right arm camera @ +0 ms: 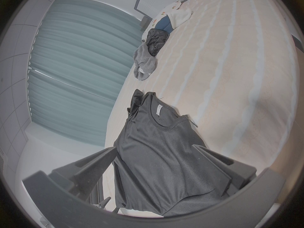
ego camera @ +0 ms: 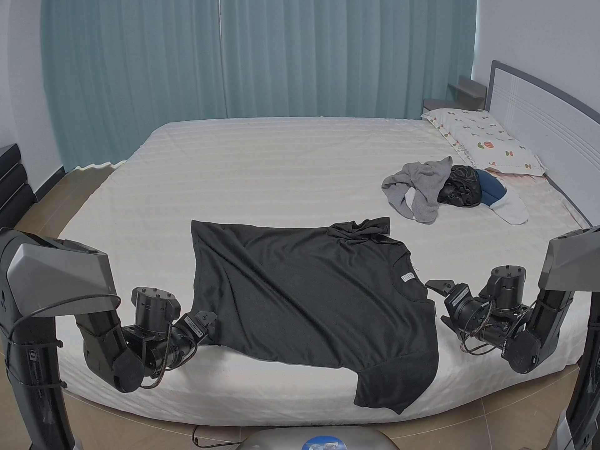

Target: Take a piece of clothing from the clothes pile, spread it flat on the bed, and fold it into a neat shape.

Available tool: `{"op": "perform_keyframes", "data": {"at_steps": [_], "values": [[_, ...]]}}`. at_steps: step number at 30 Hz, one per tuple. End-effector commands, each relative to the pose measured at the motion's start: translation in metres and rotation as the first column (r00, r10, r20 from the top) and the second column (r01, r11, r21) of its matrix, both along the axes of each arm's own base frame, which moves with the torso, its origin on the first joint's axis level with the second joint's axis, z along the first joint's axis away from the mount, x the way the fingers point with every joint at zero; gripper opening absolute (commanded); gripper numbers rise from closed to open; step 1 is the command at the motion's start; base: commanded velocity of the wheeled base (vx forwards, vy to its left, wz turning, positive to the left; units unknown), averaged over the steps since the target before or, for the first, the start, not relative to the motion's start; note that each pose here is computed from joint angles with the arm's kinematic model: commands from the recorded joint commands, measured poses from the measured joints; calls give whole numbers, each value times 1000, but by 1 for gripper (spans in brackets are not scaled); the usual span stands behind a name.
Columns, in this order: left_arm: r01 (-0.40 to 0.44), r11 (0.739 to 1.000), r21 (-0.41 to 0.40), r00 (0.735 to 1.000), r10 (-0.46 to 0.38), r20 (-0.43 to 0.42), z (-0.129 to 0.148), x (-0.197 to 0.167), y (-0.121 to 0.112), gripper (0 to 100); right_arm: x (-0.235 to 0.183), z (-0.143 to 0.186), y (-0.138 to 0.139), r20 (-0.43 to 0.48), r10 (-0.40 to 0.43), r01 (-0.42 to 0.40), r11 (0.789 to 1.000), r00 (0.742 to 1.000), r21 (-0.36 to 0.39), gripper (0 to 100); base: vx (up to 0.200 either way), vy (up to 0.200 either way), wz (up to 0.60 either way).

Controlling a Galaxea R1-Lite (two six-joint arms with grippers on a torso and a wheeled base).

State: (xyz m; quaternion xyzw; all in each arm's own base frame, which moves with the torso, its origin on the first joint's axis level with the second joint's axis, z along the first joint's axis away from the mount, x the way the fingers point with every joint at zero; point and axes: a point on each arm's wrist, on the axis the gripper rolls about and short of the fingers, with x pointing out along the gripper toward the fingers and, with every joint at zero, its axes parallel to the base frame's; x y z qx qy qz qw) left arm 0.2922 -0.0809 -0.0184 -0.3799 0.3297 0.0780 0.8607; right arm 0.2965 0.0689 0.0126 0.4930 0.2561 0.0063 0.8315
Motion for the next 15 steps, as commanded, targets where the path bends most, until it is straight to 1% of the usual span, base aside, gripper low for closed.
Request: {"op": "perform_keyframes", "data": {"at_steps": [1,2,3,7,8,10,12,15], "values": [[-9,1000,4,1000,9,-11,-11,9,0,100,0,-1,0,-3,1,-1,1000,1000,0,100,0,0,0],[-11,1000,3,1000,11,-10,-12,11,0,100,0,-1,0,-3,1,-1,1000,1000,0,100,0,0,0],[-16,1000,6,1000,16,-12,-13,13,1,0,0,-1,0,-3,2,-2,1000,1000,-2,100,0,0,0],[-19,1000,8,1000,19,-23,-13,13,3,0,0,-2,0,-4,2,-2,1000,1000,-10,100,0,0,0],[-20,1000,11,999,21,-32,-13,10,4,0,-1,-5,-1,-11,12,-12,999,1000,-33,100,0,0,0],[-23,1000,12,999,24,-35,-12,9,5,0,-1,-8,-1,-18,20,-21,999,1000,-49,100,0,0,0],[-29,999,18,999,30,-43,-10,4,9,0,-5,-14,-1,-39,36,-39,996,999,-82,100,0,0,0],[-5,998,61,998,9,-60,-10,-5,15,0,-11,-18,-2,-57,63,-71,988,996,-140,100,0,0,0]]}}
